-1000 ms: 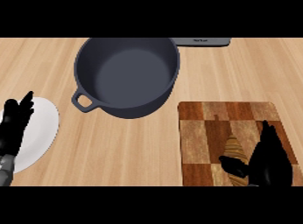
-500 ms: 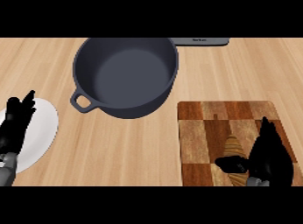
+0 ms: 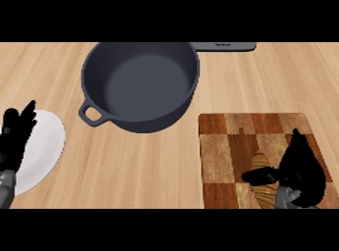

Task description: Pick the croissant from the cutting board and place it in the pot

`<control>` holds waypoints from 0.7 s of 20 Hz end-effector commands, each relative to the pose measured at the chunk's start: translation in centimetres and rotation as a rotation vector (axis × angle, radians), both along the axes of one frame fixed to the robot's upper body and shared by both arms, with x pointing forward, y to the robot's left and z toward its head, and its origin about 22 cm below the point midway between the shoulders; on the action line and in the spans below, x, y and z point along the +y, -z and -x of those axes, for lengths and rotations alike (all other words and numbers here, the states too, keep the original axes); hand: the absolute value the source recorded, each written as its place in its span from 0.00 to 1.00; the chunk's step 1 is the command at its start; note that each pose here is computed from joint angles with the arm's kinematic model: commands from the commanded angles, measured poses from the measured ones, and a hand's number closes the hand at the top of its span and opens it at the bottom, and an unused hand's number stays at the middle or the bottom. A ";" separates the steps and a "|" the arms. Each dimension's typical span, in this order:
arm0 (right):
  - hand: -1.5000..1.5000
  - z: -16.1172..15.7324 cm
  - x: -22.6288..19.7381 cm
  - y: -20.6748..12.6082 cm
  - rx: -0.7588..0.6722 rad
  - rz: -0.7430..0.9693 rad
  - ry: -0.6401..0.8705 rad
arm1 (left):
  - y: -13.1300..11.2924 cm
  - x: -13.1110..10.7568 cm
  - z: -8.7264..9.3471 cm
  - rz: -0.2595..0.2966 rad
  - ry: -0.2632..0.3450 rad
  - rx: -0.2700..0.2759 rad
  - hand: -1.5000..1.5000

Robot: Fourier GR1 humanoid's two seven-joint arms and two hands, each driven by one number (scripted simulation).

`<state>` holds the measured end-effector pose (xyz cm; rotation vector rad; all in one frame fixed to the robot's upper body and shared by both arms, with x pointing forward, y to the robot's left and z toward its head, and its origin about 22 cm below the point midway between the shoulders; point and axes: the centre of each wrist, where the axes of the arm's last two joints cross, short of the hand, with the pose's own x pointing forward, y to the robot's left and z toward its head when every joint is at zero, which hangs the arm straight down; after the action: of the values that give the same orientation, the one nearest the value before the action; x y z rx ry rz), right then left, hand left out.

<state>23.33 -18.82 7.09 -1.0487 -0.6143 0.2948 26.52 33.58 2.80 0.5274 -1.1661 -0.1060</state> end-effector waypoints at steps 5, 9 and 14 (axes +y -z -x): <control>0.00 -1.3 0.0 1.7 0.127 0.034 0.145 | 0.3 0.5 -0.6 0.012 -0.007 0.012 0.50; 0.00 -0.5 1.0 1.6 0.184 0.006 0.147 | 1.1 -1.2 -0.7 0.006 -0.002 -0.007 0.50; 0.00 -2.4 0.5 3.5 0.189 -0.026 0.163 | -0.1 -0.2 -0.7 0.011 0.001 -0.001 0.50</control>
<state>24.66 -19.57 3.78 -1.0294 -0.5132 0.3311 26.80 33.33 2.54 0.5214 -1.1646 -0.1010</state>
